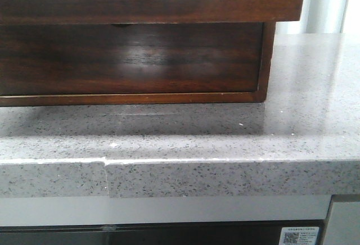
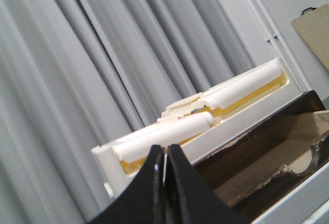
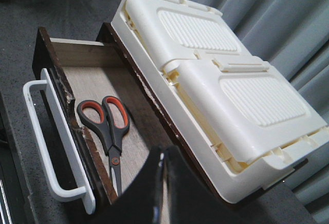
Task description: Put scissors in drawer with both arms
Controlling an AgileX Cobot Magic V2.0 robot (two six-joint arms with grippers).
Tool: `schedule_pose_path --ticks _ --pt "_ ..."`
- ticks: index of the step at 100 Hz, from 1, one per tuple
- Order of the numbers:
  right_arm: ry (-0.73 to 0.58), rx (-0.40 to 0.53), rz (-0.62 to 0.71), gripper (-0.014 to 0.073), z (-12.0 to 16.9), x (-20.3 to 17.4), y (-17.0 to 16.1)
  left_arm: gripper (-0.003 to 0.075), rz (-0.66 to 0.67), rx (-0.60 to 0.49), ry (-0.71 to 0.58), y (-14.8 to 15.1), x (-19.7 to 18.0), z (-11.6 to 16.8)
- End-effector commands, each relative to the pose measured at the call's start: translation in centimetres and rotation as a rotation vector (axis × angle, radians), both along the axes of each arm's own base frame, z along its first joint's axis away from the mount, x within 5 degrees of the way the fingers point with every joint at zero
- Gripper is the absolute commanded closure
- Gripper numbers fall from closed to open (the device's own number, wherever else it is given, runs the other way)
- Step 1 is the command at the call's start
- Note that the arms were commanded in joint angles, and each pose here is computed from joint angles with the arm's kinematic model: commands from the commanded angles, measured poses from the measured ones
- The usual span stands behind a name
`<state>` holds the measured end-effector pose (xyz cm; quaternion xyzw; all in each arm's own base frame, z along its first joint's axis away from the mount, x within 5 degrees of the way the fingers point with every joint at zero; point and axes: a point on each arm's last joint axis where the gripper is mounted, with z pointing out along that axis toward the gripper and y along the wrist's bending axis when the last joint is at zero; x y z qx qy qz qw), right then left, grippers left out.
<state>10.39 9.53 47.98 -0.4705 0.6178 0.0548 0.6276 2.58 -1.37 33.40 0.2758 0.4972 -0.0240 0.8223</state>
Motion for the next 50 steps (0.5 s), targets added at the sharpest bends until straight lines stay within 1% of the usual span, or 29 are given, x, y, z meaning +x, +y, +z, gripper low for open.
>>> schedule_pose_path --ticks 1,11,23,28,43,50 --pt "-0.093 0.104 0.002 0.0636 1.1 -1.5 -1.3 0.0742 -0.028 -0.096 0.053 0.5 -0.6 0.4" --pt "-0.113 0.122 0.003 0.0636 -0.4 -2.5 -2.3 0.0742 -0.027 -0.138 0.13 1.0 -0.9 -0.2" --pt "-0.136 0.151 0.004 0.0636 -2.7 -3.5 -3.2 0.0742 -0.043 -0.18 0.166 1.3 -1.3 -0.8" --pt "-0.136 0.175 0.003 0.0636 -3.8 -3.9 -3.6 0.0742 -0.048 -0.187 0.172 1.3 -1.3 -1.3" --pt "-0.11 0.26 -0.002 0.0636 -7.4 -4.9 -4.5 0.0742 -0.068 -0.197 0.249 0.7 -0.6 -3.0" --pt "-0.108 0.263 -0.002 0.0636 -9.2 -5.3 -4.8 0.0742 -0.078 -0.204 0.288 0.4 -0.3 -3.9"
